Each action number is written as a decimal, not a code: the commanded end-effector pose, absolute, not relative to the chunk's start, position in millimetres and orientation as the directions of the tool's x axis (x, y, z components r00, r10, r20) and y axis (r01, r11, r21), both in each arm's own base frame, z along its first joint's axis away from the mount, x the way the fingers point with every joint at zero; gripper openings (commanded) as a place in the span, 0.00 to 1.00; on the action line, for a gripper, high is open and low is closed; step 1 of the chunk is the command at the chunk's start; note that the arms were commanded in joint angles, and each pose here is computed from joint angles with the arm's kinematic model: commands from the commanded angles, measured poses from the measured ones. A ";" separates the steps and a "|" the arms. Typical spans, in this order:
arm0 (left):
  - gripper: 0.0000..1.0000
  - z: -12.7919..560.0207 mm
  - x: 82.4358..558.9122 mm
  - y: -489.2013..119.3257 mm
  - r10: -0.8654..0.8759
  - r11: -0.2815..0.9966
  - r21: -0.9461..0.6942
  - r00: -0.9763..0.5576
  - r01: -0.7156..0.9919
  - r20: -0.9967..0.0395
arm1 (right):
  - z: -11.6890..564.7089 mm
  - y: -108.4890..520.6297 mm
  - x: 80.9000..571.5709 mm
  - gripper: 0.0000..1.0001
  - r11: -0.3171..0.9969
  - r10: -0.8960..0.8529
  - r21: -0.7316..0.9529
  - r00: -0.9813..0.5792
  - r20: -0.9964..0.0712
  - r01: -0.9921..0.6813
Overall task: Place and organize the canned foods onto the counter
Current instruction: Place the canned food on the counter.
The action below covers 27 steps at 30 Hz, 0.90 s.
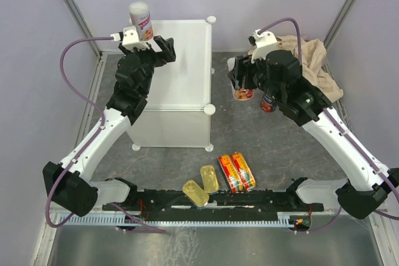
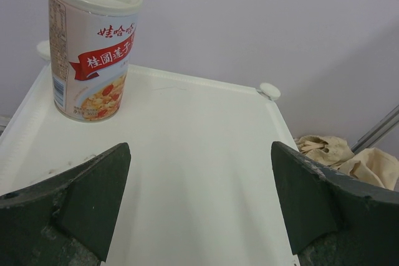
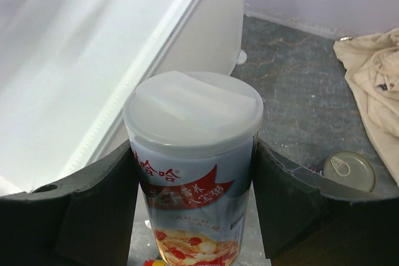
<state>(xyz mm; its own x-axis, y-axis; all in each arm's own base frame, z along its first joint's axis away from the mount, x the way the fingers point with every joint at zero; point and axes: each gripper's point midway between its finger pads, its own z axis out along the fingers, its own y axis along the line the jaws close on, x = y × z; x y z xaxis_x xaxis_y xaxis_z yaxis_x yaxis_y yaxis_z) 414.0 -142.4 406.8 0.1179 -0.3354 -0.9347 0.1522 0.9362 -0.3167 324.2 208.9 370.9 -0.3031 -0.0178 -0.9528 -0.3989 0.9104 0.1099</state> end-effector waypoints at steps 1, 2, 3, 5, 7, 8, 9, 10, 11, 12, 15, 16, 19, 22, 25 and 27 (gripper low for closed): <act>0.99 430.9 400.9 -147.7 -0.404 0.904 -0.372 0.136 0.209 -0.905 | 461.8 210.4 315.4 0.03 0.894 0.086 0.109 -0.073 -0.994 -0.434; 0.99 431.8 399.8 -147.9 -0.408 0.902 -0.376 0.133 0.213 -0.903 | 467.1 213.4 313.5 0.03 0.890 0.089 0.106 -0.058 -0.994 -0.444; 0.99 431.8 398.6 -148.8 -0.411 0.899 -0.379 0.127 0.218 -0.903 | 472.8 215.0 312.3 0.03 0.887 0.094 0.103 -0.042 -0.995 -0.451; 0.99 431.1 396.7 -149.1 -0.416 0.896 -0.386 0.115 0.219 -0.902 | 483.9 218.9 310.6 0.03 0.880 0.108 0.101 -0.012 -0.994 -0.464; 0.99 429.3 394.3 -149.8 -0.418 0.894 -0.389 0.101 0.223 -0.903 | 493.6 224.7 310.1 0.03 0.872 0.115 0.095 0.012 -0.993 -0.480; 0.99 428.2 393.4 -150.7 -0.419 0.892 -0.390 0.094 0.227 -0.903 | 498.6 227.0 309.9 0.02 0.869 0.120 0.093 0.024 -0.993 -0.486; 0.99 428.0 391.9 -150.4 -0.419 0.892 -0.392 0.089 0.227 -0.903 | 502.1 230.7 310.2 0.02 0.864 0.124 0.091 0.034 -0.992 -0.495; 0.99 428.1 390.2 -149.9 -0.420 0.891 -0.393 0.085 0.228 -0.903 | 506.2 234.5 309.8 0.02 0.859 0.128 0.089 0.044 -0.991 -0.505; 0.99 427.9 388.8 -149.9 -0.422 0.889 -0.395 0.081 0.230 -0.903 | 509.1 238.4 310.1 0.01 0.854 0.131 0.086 0.051 -0.990 -0.513; 0.99 429.0 386.8 -149.6 -0.425 0.888 -0.397 0.080 0.233 -0.902 | 511.9 243.3 310.0 0.01 0.848 0.134 0.084 0.059 -0.989 -0.524; 0.99 434.0 381.4 -148.6 -0.434 0.882 -0.406 0.080 0.240 -0.897 | 518.3 256.5 310.7 0.01 0.834 0.141 0.073 0.083 -0.987 -0.547; 0.99 434.3 380.2 -148.8 -0.438 0.880 -0.410 0.076 0.242 -0.896 | 519.7 260.9 311.2 0.01 0.829 0.144 0.071 0.089 -0.986 -0.555; 0.99 438.9 376.0 -148.2 -0.453 0.871 -0.426 0.069 0.246 -0.889 | 522.3 275.6 313.9 0.01 0.814 0.148 0.060 0.107 -0.983 -0.577; 0.99 442.2 371.8 -146.4 -0.453 0.871 -0.428 0.059 0.241 -0.889 | 524.1 290.3 317.1 0.01 0.801 0.170 0.058 0.134 -0.976 -0.595; 0.99 442.4 367.6 -140.7 -0.468 0.868 -0.443 0.069 0.225 -0.881 | 526.2 302.7 320.0 0.01 0.795 0.169 0.036 0.163 -0.972 -0.606; 0.99 442.4 365.0 -134.9 -0.480 0.866 -0.457 0.082 0.205 -0.873 | 527.0 308.9 323.2 0.01 0.791 0.168 0.029 0.170 -0.971 -0.612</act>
<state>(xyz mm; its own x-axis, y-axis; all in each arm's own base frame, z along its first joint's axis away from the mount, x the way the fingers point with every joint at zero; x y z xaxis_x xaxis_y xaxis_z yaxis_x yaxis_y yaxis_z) 381.1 -143.9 409.3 0.0152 -0.3981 -0.9172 0.1944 0.9010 -0.3878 329.3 306.6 432.6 -0.0623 -0.0305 -0.9976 -0.5901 0.8073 0.0122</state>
